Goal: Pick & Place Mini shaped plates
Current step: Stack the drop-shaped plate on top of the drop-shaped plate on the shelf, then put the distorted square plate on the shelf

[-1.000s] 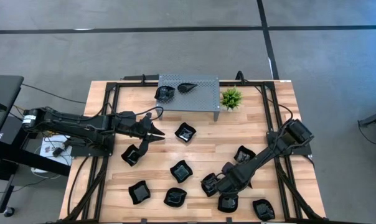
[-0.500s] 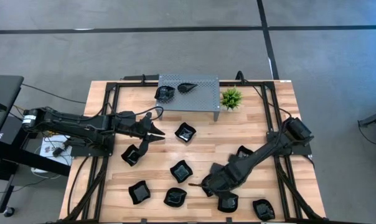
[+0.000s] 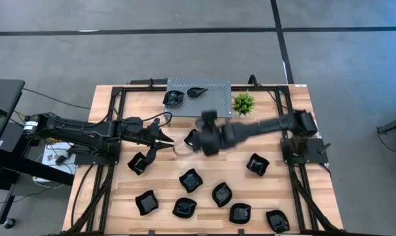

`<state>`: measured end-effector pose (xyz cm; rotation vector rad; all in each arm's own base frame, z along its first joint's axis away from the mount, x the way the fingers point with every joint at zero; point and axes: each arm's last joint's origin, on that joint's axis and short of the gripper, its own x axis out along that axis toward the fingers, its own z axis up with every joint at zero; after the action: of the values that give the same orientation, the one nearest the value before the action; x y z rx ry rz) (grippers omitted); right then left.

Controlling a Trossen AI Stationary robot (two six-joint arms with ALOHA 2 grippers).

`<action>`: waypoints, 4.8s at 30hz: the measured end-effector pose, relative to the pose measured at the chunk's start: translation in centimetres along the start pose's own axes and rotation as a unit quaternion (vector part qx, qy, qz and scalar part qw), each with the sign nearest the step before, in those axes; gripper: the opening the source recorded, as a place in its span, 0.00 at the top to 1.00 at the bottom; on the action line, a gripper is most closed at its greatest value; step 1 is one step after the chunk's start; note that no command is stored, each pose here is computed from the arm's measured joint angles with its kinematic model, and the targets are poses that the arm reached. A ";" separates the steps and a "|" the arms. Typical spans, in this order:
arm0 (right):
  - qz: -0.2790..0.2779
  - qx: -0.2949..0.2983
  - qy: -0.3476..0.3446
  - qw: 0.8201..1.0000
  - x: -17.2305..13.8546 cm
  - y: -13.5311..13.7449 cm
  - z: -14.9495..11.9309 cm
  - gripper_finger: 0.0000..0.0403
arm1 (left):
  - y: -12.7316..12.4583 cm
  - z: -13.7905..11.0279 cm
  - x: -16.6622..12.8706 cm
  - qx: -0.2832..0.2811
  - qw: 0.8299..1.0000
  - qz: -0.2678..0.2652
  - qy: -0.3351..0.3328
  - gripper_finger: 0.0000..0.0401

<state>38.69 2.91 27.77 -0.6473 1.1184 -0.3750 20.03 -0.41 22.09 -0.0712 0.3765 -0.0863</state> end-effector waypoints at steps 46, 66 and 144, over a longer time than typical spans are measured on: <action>0.074 -0.063 -0.134 0.986 9.6 -16.8 -5.5 0.80 | 0.0 0.0 0.0 -0.004 1.000 0.000 0.000 0.78; 0.101 -0.063 -0.108 0.987 -2.2 -7.1 -1.3 0.79 | -0.3 0.0 0.0 -0.028 1.000 -0.012 0.001 0.78; 0.289 -0.021 -0.081 0.954 6.3 3.2 -2.4 1.00 | -1.9 -1.8 -2.2 -0.012 0.994 -0.043 0.104 0.78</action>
<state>38.93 1.00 20.53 -0.3531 1.1035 0.2024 17.18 -2.22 21.34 -0.1031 0.5838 -0.1757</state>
